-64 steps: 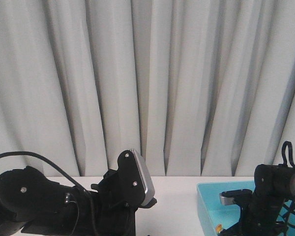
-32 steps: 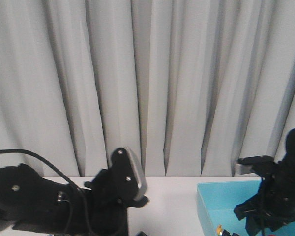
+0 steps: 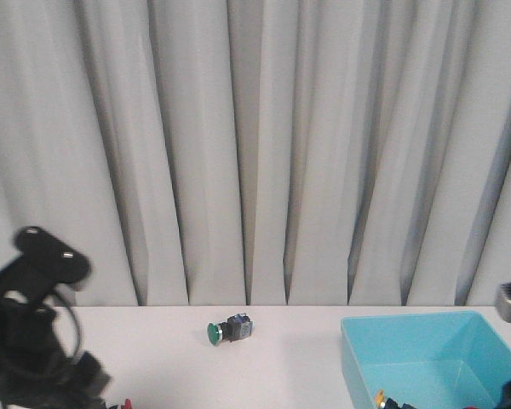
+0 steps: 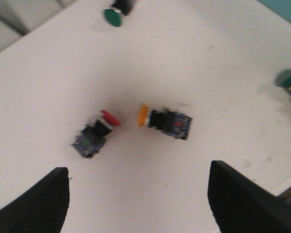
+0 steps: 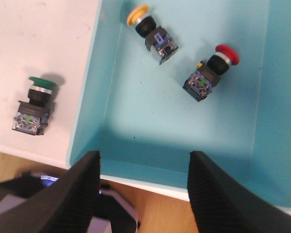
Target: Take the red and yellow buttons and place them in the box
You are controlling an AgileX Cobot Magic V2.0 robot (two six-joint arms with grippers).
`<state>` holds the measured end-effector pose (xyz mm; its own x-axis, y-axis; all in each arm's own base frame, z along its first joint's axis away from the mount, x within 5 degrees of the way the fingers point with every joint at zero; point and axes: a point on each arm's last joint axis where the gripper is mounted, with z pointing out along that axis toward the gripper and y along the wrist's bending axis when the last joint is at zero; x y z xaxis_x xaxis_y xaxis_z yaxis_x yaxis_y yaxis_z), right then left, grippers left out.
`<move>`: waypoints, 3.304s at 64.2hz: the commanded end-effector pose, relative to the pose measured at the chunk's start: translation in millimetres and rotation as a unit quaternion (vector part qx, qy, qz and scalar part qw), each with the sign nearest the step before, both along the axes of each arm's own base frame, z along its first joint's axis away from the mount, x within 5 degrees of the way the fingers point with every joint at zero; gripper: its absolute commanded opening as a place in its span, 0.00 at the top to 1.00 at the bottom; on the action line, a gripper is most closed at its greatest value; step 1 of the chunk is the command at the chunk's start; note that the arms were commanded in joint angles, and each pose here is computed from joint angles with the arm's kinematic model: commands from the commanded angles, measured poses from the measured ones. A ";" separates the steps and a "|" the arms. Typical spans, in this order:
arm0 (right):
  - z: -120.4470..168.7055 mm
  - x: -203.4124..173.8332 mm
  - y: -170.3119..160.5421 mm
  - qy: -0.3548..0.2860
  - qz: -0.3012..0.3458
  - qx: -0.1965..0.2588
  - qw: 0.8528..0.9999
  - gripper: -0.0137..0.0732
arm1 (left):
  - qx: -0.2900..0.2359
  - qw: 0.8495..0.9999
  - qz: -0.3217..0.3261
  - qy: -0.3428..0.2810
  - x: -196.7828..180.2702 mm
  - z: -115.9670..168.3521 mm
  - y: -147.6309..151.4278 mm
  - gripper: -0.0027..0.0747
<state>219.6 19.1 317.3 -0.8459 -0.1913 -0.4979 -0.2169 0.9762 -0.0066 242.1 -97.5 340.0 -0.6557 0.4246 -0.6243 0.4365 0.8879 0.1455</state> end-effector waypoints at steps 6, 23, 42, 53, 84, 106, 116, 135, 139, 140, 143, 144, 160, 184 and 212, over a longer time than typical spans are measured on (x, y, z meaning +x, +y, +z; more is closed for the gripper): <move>11.9 -31.8 -3.2 -0.104 -0.008 0.005 0.995 0.37 | -0.017 0.991 0.084 -0.099 -37.5 12.2 34.4 0.22; -4.4 -72.6 -6.7 -0.186 -0.012 0.003 0.982 0.37 | -0.091 0.968 0.117 -0.203 -95.3 -23.2 64.0 0.22; -19.5 -94.4 -10.3 -0.267 -0.010 -0.013 0.964 0.45 | -0.107 0.967 0.088 -0.215 -108.0 -51.7 63.3 0.40; -22.8 -94.6 -9.9 -0.261 -0.011 -0.010 0.965 0.64 | -0.108 0.966 0.087 -0.218 -107.8 -51.3 63.0 0.70; -23.6 -95.1 -9.9 -0.257 -0.011 -0.010 0.966 0.85 | -0.097 0.970 0.101 -0.197 -109.2 -55.3 65.7 0.98; -23.6 -95.1 -9.9 -0.256 -0.011 -0.010 0.967 0.85 | -0.086 0.974 0.116 -0.176 -111.5 -59.1 68.7 0.97; -23.8 -95.2 -9.9 -0.255 -0.011 -0.010 0.967 0.85 | -0.090 0.970 0.127 -0.185 -125.7 -53.6 77.6 0.97; -23.8 -95.2 -9.9 -0.255 -0.011 -0.010 0.967 0.85 | -0.087 0.929 0.129 -0.337 -168.2 -55.0 95.2 0.97; -23.8 -95.2 -9.9 -0.255 -0.011 -0.010 0.967 0.85 | -0.098 0.918 0.140 -0.359 -174.0 -68.9 96.4 0.97; -23.8 -95.2 -9.9 -0.255 -0.011 -0.010 0.967 0.85 | -0.099 0.916 0.141 -0.362 -174.9 -72.1 96.6 0.97; -23.8 -95.2 -9.9 -0.255 -0.011 -0.010 0.967 0.85 | -0.101 0.911 0.142 -0.374 -177.4 -83.5 96.9 0.97; -23.8 -95.2 -9.9 -0.255 -0.011 -0.010 0.967 0.85 | -0.101 0.910 0.141 -0.376 -178.3 -89.0 96.9 0.97; -24.9 -95.9 -9.9 -0.248 -0.010 -0.010 0.969 0.85 | -0.140 0.889 0.137 -0.414 -180.9 -145.4 94.5 0.97; -26.1 -96.9 -9.9 -0.240 -0.009 -0.011 0.971 0.85 | -0.163 0.887 0.152 -0.405 -184.7 -153.7 95.3 0.97; -26.7 -97.3 -9.9 -0.237 -0.009 -0.011 0.971 0.85 | -0.164 0.886 0.152 -0.405 -184.6 -153.4 95.3 0.97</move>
